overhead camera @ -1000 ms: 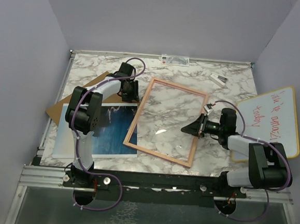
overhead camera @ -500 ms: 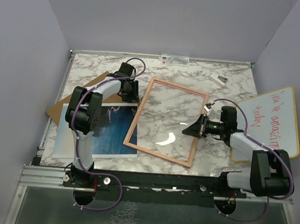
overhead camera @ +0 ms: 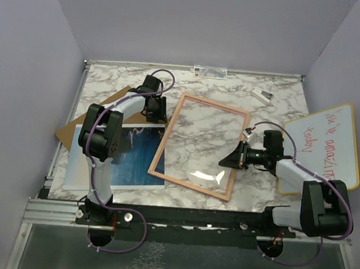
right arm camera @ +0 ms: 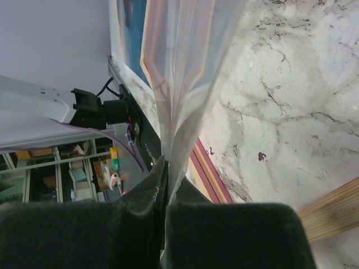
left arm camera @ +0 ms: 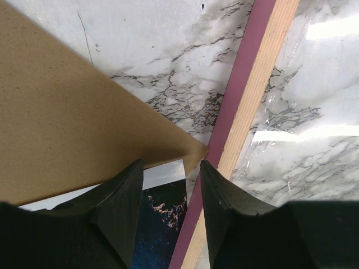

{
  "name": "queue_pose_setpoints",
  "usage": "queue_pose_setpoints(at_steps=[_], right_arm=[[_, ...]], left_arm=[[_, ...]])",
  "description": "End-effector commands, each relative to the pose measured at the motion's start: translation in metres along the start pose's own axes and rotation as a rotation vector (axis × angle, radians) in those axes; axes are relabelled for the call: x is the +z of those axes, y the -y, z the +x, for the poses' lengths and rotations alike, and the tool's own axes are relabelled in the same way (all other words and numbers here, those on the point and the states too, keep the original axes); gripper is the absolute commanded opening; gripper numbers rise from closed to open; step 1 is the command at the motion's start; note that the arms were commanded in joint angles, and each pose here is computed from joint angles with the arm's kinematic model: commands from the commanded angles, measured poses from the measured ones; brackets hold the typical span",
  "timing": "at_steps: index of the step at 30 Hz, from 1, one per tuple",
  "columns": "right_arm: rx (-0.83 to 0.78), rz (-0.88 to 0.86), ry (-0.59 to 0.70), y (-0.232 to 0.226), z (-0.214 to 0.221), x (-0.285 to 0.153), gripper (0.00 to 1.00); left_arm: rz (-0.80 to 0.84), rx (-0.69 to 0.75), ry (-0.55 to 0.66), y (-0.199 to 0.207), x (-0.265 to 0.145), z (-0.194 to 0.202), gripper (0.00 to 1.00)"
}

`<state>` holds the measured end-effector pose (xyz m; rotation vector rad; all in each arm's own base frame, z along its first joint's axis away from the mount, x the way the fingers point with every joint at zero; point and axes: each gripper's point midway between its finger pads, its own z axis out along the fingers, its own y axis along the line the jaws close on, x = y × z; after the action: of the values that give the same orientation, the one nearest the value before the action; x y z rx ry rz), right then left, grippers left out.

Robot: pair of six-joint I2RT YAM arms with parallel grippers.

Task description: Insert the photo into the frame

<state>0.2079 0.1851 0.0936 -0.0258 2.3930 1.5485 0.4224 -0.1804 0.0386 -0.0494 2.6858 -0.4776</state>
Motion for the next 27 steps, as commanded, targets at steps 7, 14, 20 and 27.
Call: queue_pose_setpoints(at_steps=[7, 14, 20, 27], right_arm=[[-0.014, -0.01, -0.029, -0.001, 0.005, 0.003, 0.01], [-0.013, -0.013, -0.06, 0.0, 0.009, 0.007, 0.01], [-0.013, 0.047, -0.066, 0.007, 0.011, 0.006, 0.01], [-0.014, 0.055, -0.068, 0.009, 0.01, 0.007, 0.01]], left_arm=[[-0.017, 0.01, -0.011, -0.004, 0.005, 0.004, 0.47], [-0.015, 0.009, -0.015, -0.004, 0.006, 0.005, 0.47], [-0.015, 0.01, -0.017, -0.004, 0.006, 0.005, 0.47], [-0.011, 0.009, -0.018, -0.003, 0.008, 0.004, 0.47]])
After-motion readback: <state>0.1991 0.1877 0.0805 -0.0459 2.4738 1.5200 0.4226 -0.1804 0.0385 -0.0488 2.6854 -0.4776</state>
